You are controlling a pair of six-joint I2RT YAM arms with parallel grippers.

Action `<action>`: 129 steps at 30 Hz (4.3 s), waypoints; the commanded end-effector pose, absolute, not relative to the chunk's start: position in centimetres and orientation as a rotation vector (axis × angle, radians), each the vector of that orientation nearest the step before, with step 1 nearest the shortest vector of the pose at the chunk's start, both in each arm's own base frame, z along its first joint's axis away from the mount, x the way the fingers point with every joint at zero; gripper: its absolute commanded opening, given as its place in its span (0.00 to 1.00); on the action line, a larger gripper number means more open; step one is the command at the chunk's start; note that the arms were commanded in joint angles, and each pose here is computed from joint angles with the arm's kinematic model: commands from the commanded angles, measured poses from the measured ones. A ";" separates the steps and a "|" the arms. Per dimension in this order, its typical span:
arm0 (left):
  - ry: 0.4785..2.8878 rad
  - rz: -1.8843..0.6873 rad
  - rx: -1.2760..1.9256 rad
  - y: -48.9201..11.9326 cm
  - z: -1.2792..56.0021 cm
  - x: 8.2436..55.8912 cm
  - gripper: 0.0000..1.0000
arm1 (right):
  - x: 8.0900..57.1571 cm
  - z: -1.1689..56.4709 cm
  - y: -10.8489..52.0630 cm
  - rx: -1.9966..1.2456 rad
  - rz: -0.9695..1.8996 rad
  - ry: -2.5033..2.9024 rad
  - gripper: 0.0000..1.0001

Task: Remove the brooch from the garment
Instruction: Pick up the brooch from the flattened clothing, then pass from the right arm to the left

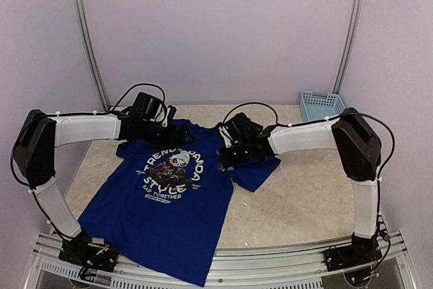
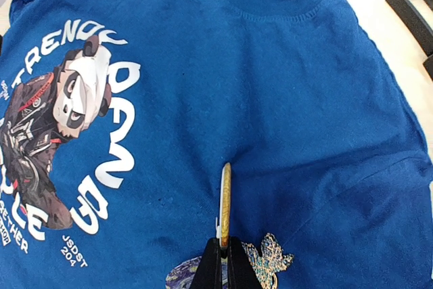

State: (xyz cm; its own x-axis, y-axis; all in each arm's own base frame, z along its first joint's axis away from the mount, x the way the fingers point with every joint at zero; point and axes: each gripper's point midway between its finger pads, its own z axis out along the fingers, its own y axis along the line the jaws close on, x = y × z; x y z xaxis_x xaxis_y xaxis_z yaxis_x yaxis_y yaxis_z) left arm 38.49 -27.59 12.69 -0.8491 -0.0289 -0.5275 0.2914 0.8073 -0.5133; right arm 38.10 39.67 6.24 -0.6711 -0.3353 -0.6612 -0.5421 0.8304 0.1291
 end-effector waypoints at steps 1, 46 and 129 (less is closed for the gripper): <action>2.344 -0.925 0.302 -28.7 16.6 38.6 0.99 | 38.1 11.1 39.7 -0.552 0.531 2.237 0.00; 1.730 -1.298 0.885 -32.6 8.3 39.9 0.98 | 33.6 5.8 38.8 -0.664 0.736 1.882 0.00; 1.611 -1.118 1.169 -36.4 12.1 24.8 0.00 | 22.6 11.3 39.5 -0.863 0.655 1.730 0.54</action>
